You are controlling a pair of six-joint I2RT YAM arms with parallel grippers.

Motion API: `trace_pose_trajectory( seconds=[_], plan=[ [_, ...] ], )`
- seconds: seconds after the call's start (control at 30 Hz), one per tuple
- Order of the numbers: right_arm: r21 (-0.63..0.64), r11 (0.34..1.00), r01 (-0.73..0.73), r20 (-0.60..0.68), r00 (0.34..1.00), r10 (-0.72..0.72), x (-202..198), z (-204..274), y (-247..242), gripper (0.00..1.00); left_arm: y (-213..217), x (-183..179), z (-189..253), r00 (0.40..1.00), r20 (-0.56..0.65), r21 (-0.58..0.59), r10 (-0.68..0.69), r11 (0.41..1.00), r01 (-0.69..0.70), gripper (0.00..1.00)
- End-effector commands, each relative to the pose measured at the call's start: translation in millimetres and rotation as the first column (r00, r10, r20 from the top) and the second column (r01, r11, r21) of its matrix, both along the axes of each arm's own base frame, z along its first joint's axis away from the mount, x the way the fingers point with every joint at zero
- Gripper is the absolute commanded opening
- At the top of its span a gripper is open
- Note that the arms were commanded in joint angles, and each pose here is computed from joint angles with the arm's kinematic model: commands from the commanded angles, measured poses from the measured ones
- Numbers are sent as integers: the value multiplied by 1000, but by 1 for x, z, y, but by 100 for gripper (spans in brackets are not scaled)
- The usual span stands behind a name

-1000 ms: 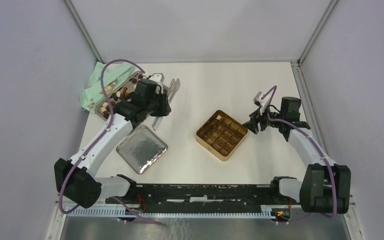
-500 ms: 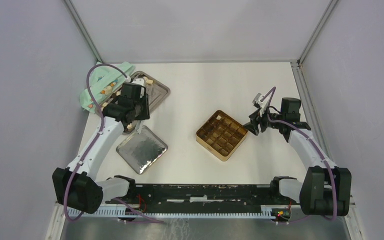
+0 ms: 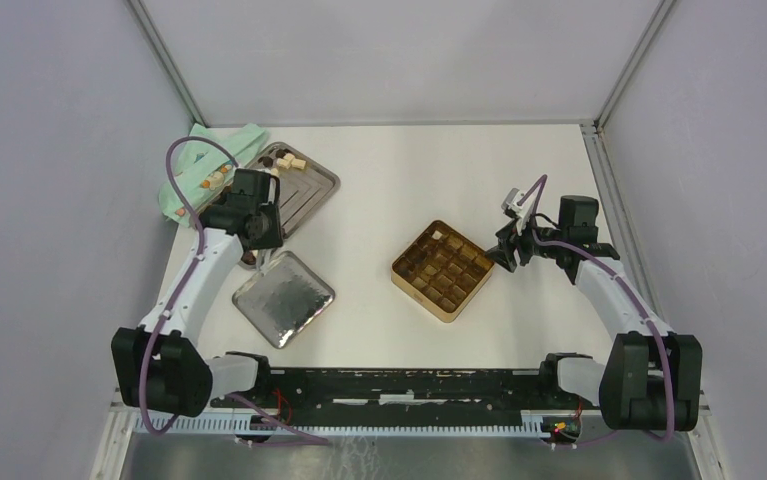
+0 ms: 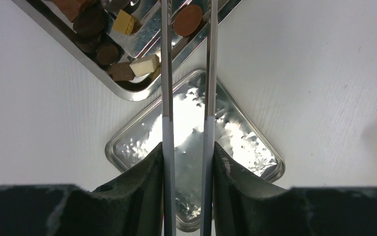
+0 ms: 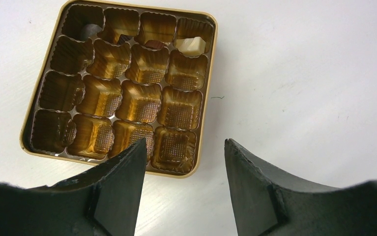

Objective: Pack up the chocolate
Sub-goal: Pick up the fake chocolate from the plate.

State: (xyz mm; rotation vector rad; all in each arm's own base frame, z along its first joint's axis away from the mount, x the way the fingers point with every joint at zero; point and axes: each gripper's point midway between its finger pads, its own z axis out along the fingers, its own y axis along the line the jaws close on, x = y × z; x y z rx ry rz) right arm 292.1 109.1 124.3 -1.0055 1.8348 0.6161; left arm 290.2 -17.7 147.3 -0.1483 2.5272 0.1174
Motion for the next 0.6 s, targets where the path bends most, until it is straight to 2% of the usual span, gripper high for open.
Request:
trace_pose_trajectory(
  seconds=[0.0,0.57],
  plan=[
    [-2,1000,-22,51,998,22,9,14,2,65,16,1,2,1000,-18,80,19,997,-17,41],
    [-4,999,-34,22,999,34,8,7,4,65,24,20,-19,994,-108,158,30,987,-13,43]
  ],
)
